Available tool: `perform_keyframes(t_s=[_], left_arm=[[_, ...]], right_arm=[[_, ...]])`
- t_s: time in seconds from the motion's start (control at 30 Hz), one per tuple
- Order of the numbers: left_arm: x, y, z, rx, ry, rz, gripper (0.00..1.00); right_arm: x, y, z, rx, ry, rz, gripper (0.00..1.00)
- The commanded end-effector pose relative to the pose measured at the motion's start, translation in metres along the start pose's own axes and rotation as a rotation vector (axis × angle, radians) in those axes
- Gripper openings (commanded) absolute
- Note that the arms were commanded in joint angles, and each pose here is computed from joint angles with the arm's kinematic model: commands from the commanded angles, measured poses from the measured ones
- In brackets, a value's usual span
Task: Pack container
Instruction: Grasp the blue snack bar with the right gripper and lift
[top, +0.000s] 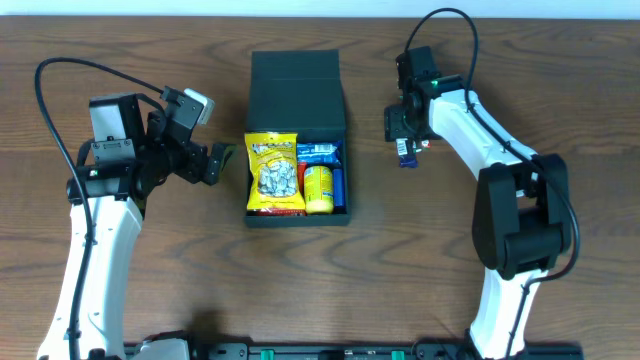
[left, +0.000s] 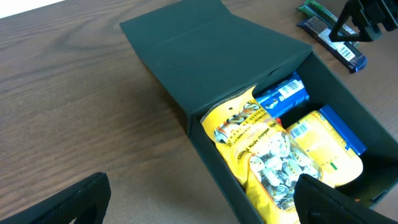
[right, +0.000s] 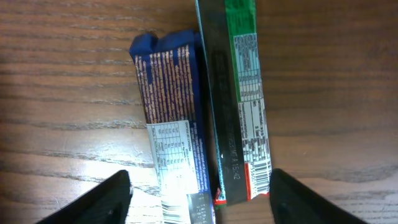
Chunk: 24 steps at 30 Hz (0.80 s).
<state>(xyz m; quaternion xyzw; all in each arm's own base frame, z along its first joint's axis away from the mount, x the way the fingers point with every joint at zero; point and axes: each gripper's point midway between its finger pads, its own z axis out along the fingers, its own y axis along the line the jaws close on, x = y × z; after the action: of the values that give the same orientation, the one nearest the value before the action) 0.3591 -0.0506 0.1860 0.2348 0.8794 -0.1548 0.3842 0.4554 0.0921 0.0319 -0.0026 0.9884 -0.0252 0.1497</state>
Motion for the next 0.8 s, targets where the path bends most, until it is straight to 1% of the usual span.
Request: perform_keyframes(t_s=[0.0,0.23,0.47,0.63,0.7,0.77], left_arm=[[-0.009,0.002,-0.003,-0.009,-0.015,0.007,0.95],[-0.009,0.002,-0.003,-0.009,-0.015,0.008,0.95],[-0.009,0.002,-0.003,-0.009,-0.015,0.008,0.95],[-0.009,0.002,-0.003,-0.009,-0.015,0.008,0.95],[-0.009,0.002,-0.003,-0.010,-0.016,0.009,0.95],[-0.009,0.002,-0.003,-0.010,-0.016,0.009,0.95]], right_arm=[[0.000,0.012,0.005,-0.022,0.001,-0.021,0.65],[-0.002,0.024,0.008,-0.039,-0.013,-0.057,0.62],[0.004,0.024,0.028,-0.027,0.011,-0.059,0.60],[0.005,0.024,0.031,-0.020,0.014,-0.059,0.59],[0.004,0.023,0.031,-0.016,0.012,-0.060,0.57],[0.003,0.021,0.031,-0.004,0.009,-0.059,0.52]])
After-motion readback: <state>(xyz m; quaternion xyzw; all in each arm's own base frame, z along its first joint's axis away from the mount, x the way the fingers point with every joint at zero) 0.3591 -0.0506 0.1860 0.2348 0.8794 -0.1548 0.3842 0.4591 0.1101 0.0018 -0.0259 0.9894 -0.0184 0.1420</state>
